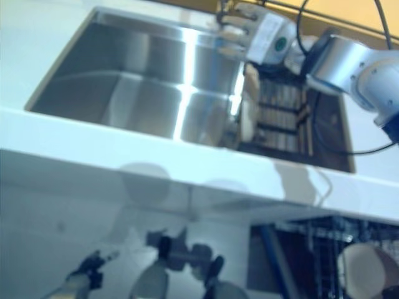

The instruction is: Take plates into dishwasher

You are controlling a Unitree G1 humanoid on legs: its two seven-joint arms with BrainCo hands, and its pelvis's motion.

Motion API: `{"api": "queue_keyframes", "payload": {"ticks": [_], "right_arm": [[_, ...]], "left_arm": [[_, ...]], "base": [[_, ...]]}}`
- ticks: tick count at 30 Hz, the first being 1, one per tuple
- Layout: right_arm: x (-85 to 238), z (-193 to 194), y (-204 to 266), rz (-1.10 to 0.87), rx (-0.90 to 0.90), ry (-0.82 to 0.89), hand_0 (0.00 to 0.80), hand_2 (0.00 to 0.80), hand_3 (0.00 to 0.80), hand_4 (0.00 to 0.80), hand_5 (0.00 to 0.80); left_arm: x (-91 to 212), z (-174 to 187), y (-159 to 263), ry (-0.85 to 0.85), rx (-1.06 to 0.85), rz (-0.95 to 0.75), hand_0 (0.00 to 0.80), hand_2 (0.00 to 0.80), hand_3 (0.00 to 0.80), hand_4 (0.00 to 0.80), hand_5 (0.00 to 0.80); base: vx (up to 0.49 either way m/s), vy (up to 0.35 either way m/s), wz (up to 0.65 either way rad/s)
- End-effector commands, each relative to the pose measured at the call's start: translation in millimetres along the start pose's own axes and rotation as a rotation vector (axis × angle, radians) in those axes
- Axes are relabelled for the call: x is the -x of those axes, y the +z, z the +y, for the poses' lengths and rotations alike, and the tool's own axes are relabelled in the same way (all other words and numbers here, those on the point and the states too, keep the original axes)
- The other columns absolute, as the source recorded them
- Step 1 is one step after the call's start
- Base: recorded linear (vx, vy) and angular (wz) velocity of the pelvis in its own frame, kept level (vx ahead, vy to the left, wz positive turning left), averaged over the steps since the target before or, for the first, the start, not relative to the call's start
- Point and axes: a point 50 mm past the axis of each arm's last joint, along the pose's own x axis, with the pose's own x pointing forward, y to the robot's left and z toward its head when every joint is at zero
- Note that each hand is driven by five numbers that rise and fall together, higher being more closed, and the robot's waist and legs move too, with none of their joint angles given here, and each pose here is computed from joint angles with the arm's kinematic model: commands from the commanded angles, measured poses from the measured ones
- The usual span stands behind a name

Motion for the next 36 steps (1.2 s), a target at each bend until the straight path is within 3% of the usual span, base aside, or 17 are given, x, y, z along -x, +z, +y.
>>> {"api": "queue_keyframes", "payload": {"ticks": [1,14,21,36], "right_arm": [[0,-22,-22,0.039,0.052,-0.036,0.000,0.000,0.000,0.000,0.000],[-2,-19,-15,0.003,0.033,-0.025,0.000,0.000,0.000,0.000,0.000],[3,-10,-5,0.001,0.022,-0.012,0.000,0.000,0.000,0.000,0.000],[-2,-13,6,-0.106,0.020,0.036,0.000,0.000,0.000,0.000,0.000]], "left_arm": [[-3,18,8,0.034,0.032,0.004,0.000,0.000,0.000,0.000,0.000],[-4,40,10,0.117,0.001,0.024,0.000,0.000,0.000,0.000,0.000],[3,18,-29,0.107,0.009,0.030,0.000,0.000,0.000,0.000,0.000],[-3,36,6,0.079,0.043,0.029,0.000,0.000,0.000,0.000,0.000]], "base": [[-0.012,0.020,-0.05],[-0.001,0.002,-0.01],[-0.003,-0.012,0.00],[-0.005,0.006,0.00]]}}
